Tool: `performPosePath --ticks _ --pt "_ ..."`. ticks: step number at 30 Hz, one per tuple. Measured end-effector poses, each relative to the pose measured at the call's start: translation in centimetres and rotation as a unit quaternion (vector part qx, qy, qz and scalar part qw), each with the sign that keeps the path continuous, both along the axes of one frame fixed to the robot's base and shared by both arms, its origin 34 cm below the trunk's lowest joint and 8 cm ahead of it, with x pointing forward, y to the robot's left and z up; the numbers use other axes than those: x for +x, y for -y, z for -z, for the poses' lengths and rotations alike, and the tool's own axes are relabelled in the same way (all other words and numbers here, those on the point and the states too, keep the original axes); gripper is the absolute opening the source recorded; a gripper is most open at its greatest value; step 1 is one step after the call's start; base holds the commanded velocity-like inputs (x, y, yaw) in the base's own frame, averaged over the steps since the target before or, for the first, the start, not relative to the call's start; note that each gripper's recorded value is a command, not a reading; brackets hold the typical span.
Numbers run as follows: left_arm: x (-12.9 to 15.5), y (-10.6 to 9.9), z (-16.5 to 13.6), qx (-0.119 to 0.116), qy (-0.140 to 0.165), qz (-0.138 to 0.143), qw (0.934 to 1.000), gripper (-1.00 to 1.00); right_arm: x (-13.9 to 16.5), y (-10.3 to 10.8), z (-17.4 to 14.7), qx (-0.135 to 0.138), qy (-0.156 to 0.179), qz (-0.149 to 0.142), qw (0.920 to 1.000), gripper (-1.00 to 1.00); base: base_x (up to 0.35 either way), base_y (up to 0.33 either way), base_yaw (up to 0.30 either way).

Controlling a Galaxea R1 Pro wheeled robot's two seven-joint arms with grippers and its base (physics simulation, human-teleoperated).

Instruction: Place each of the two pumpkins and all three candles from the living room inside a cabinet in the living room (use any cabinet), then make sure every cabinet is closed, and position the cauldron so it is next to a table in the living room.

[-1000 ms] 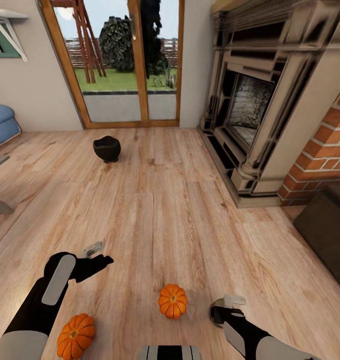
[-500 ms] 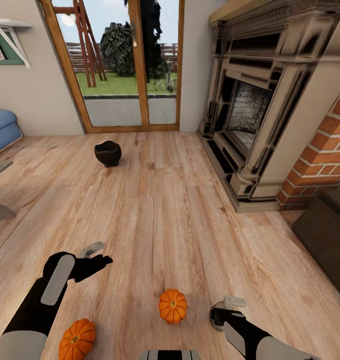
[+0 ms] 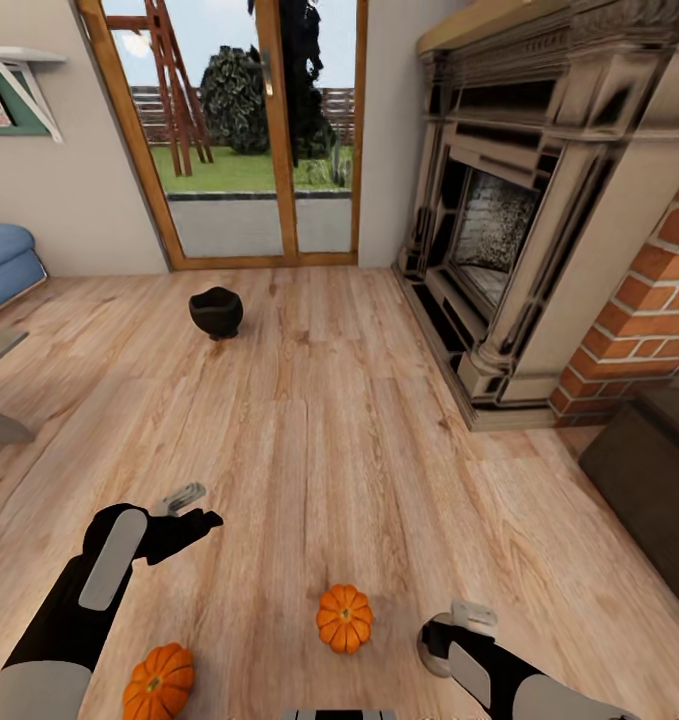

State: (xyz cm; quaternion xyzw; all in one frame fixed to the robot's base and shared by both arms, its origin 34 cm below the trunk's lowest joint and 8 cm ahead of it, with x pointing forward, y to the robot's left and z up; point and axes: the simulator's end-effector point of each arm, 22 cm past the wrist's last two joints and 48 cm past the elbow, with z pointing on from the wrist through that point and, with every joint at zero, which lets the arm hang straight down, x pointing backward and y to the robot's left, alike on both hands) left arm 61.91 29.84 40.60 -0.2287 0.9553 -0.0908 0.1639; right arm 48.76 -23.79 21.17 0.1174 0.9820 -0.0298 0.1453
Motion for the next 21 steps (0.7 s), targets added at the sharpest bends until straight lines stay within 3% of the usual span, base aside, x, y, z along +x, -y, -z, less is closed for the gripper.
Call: performPosePath --ticks 6,17,21 --pt "0.2 -0.2 -1.0 0.001 -0.003 -0.001 1.0000 1.00 -0.1 0.1 -1.0 0.001 -0.004 0.006 1.0000 -1.00 -0.211 0.000 -0.158" --pt "0.5 -0.4 -2.7 0.002 -0.010 -0.002 0.9999 1.00 -0.3 0.2 -2.8 0.000 -0.012 0.007 0.9999 -1.00 -0.025 0.000 -0.185" --pt "0.6 -0.4 -3.4 0.002 -0.013 -0.002 0.9999 1.00 -0.3 0.2 -3.5 0.000 -0.015 0.007 0.9999 -1.00 -0.185 0.074 -0.122"
